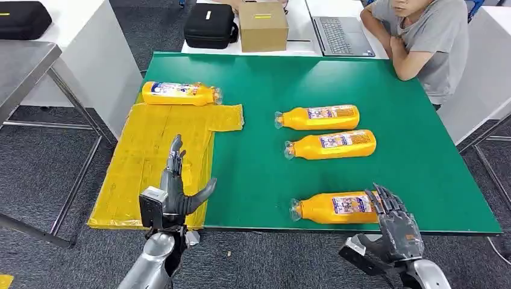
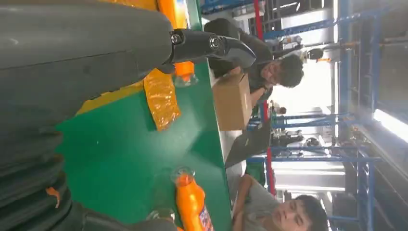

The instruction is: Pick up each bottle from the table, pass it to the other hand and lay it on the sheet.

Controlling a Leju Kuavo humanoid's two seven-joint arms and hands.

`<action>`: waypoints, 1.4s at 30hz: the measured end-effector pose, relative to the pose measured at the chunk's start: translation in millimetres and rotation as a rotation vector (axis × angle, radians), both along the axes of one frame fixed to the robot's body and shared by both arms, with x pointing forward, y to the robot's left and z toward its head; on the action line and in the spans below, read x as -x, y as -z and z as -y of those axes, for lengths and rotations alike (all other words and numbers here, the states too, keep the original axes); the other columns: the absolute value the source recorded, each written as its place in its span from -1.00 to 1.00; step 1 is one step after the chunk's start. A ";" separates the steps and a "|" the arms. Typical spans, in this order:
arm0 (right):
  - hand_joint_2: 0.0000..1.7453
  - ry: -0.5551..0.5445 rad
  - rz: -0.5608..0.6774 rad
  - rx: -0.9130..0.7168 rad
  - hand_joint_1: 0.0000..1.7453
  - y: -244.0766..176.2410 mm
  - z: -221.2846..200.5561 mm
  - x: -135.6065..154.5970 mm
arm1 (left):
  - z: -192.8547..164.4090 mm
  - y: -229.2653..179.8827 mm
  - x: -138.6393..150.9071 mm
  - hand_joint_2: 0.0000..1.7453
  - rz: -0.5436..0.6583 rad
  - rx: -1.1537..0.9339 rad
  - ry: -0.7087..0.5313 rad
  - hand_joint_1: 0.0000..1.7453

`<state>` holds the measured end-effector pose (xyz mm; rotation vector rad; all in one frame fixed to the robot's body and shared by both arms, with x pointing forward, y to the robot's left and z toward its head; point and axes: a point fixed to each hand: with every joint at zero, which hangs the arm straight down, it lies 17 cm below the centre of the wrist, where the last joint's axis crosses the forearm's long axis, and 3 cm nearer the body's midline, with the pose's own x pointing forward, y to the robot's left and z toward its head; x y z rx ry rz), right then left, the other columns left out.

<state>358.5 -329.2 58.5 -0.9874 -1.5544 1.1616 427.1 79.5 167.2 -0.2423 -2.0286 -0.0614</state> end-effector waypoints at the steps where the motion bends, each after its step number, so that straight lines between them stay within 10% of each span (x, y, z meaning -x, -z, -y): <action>1: 1.00 0.003 0.006 0.019 -1.00 1.8 1.7 -3.8 | 1.2 -0.2 -0.2 1.00 -0.002 0.002 0.005 -1.00; 42: 1.00 -0.006 -0.088 0.104 -1.00 51.5 9.0 -22.4 | 6.4 1.5 -5.7 1.00 -0.013 0.007 0.025 -1.00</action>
